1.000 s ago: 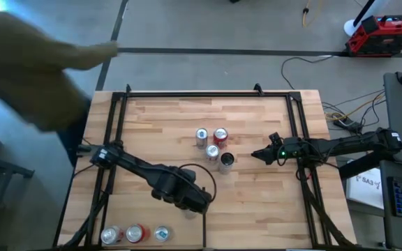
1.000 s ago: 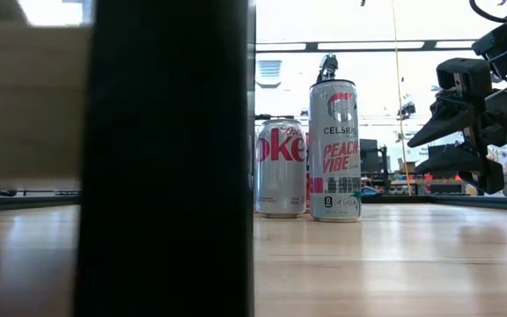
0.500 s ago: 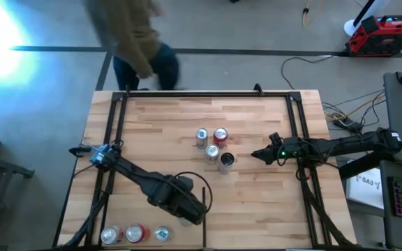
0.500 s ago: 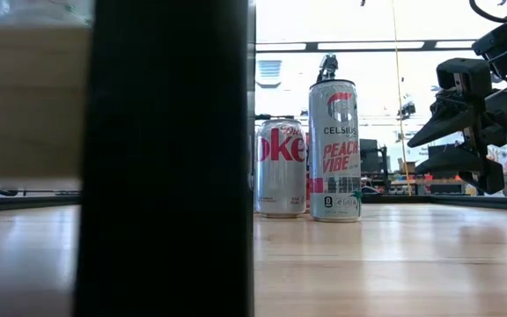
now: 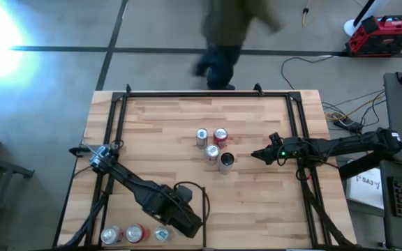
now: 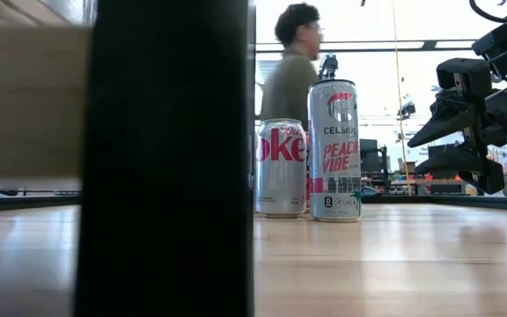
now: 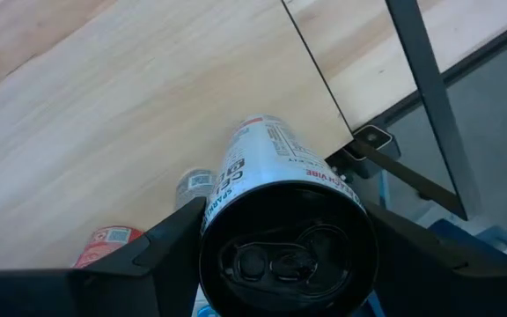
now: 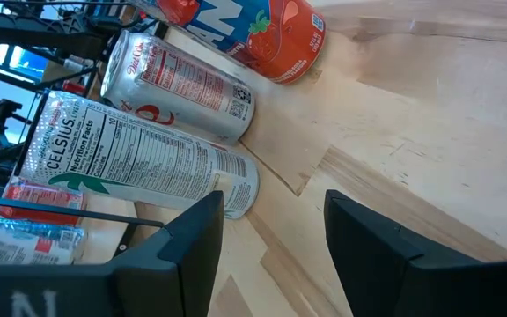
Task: Place canned beverage on shelf
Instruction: Put the left white pink soda can on the shelf
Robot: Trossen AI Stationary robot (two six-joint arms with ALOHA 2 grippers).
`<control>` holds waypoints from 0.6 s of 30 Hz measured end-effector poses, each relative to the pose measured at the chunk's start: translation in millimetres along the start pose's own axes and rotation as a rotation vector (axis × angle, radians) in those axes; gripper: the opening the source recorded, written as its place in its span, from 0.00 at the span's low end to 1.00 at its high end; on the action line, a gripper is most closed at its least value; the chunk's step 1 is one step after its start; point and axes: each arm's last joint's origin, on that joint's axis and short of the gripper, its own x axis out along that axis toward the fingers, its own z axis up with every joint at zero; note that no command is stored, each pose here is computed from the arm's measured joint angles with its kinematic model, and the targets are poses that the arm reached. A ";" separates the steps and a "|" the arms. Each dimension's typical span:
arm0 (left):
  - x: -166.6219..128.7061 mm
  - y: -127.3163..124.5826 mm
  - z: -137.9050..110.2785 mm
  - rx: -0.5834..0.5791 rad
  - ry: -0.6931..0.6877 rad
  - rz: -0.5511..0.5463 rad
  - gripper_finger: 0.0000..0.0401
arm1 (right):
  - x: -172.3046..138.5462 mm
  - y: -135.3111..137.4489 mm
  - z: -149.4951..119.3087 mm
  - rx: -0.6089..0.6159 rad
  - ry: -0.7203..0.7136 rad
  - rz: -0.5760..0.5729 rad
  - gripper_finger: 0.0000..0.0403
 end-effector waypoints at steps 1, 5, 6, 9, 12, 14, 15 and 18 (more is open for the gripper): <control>1.7 -0.9 0.1 0.003 -0.001 0.000 0.60 | 0.0 -0.1 0.0 0.000 0.000 0.000 0.45; 8.0 -6.6 0.4 0.020 -0.003 -0.025 0.61 | 0.0 0.0 0.0 0.000 0.000 0.000 0.45; 9.9 -7.6 1.2 0.019 -0.003 -0.025 0.61 | 0.0 0.0 0.0 0.000 0.000 0.001 0.45; 14.3 -10.4 2.8 0.017 -0.003 -0.030 0.61 | 0.0 -0.1 -0.1 0.000 0.000 -0.001 0.45; 15.5 -11.2 4.1 0.010 -0.001 -0.032 0.61 | 0.0 -0.1 -0.1 0.000 0.000 0.000 0.45; 15.7 -11.5 4.0 -0.001 0.000 -0.035 0.61 | 0.0 -0.1 -0.1 0.000 0.000 0.000 0.45; 15.5 -11.6 4.0 -0.006 0.000 -0.036 0.61 | 0.0 -0.1 0.0 0.000 0.000 0.000 0.45; 15.7 -11.6 3.8 -0.022 0.003 -0.035 0.61 | 0.0 0.0 0.0 0.000 0.000 0.000 0.45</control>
